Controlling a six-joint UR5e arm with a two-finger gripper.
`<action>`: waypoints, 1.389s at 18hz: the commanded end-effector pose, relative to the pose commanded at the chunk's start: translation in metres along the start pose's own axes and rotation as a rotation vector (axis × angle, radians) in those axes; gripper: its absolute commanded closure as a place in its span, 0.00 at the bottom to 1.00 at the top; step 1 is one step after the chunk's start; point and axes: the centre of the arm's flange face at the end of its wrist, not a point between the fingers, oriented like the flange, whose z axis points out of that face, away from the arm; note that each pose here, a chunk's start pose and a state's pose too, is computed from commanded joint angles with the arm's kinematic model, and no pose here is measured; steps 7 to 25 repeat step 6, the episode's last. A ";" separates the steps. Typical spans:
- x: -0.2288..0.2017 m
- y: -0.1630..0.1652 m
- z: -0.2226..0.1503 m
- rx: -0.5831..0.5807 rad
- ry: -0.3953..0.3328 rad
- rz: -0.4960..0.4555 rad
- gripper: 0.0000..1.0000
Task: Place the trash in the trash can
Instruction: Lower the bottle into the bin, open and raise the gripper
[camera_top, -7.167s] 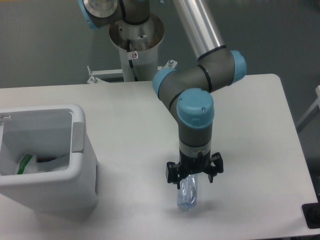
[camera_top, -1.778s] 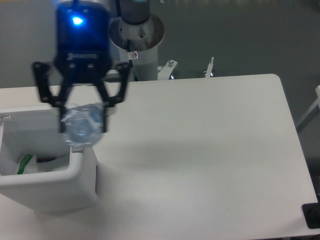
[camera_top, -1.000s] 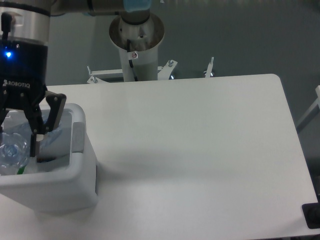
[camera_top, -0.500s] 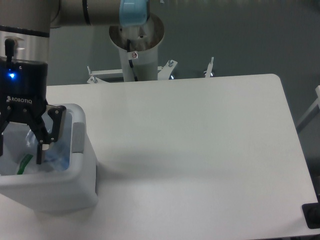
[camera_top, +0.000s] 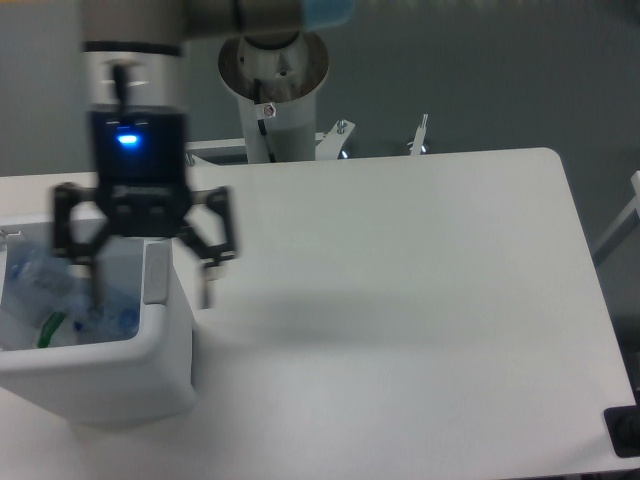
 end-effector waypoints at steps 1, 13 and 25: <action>-0.014 0.009 0.003 -0.021 -0.012 0.045 0.00; -0.041 0.037 0.016 -0.088 -0.028 0.116 0.00; -0.041 0.037 0.016 -0.088 -0.028 0.116 0.00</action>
